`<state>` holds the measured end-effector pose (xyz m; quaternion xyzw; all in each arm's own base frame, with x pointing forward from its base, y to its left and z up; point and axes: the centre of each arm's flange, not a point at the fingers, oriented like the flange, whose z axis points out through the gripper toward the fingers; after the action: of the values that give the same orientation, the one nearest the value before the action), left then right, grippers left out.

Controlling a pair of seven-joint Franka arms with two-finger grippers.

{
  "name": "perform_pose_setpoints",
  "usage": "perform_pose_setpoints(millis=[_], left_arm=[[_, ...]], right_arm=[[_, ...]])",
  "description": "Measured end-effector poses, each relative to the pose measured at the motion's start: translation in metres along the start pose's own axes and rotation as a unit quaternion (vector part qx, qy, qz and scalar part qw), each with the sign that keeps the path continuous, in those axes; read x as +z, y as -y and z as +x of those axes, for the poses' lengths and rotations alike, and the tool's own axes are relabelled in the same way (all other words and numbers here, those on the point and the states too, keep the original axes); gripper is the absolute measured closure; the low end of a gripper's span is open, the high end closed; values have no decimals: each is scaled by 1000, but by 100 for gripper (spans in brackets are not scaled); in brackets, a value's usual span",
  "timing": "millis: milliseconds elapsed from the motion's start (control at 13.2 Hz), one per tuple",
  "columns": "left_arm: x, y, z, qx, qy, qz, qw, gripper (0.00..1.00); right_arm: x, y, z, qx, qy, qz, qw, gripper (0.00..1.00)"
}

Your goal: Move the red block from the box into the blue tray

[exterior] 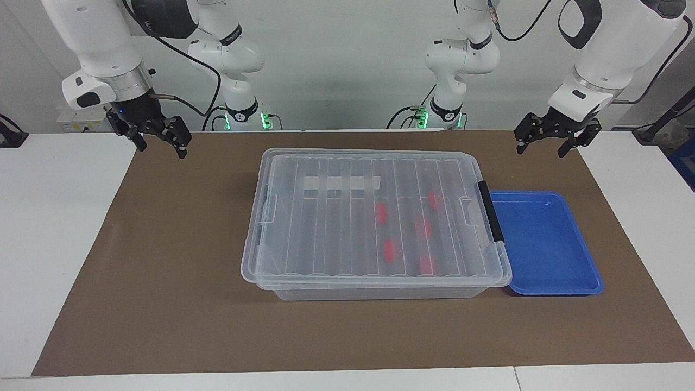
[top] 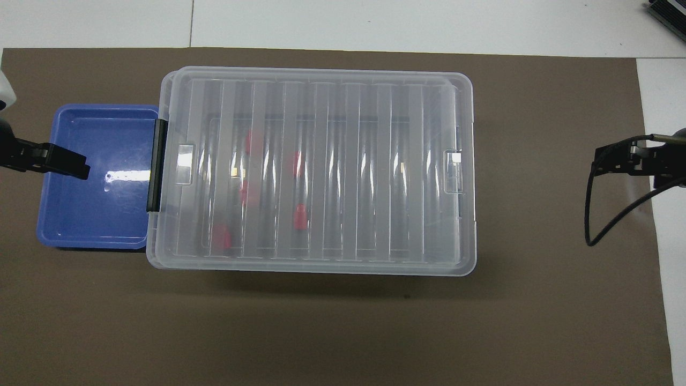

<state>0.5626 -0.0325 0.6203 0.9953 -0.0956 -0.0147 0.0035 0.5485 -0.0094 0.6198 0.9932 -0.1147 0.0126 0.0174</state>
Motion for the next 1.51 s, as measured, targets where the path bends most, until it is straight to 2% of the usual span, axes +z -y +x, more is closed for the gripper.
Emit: perform_pose_setpoints(millis=[226,528,1057,1283,1509], left_arm=[[0,0,0,0,0,0,1000,0],[0,0,0,0,0,0,1000,0],[0,0,0,0,0,0,1000,0],[0,0,0,0,0,0,1000,0],[0,0,0,0,0,0,1000,0]], right_arm=[[1,0,1,0,-3,1,1000,0],[33,13,9,6,-35,11,999,0],[87,124,-8,14,-71,40,997,0],[119,145,-20,3,-70,43,997,0],[142,150,-31,-5,-54,36,998,1]])
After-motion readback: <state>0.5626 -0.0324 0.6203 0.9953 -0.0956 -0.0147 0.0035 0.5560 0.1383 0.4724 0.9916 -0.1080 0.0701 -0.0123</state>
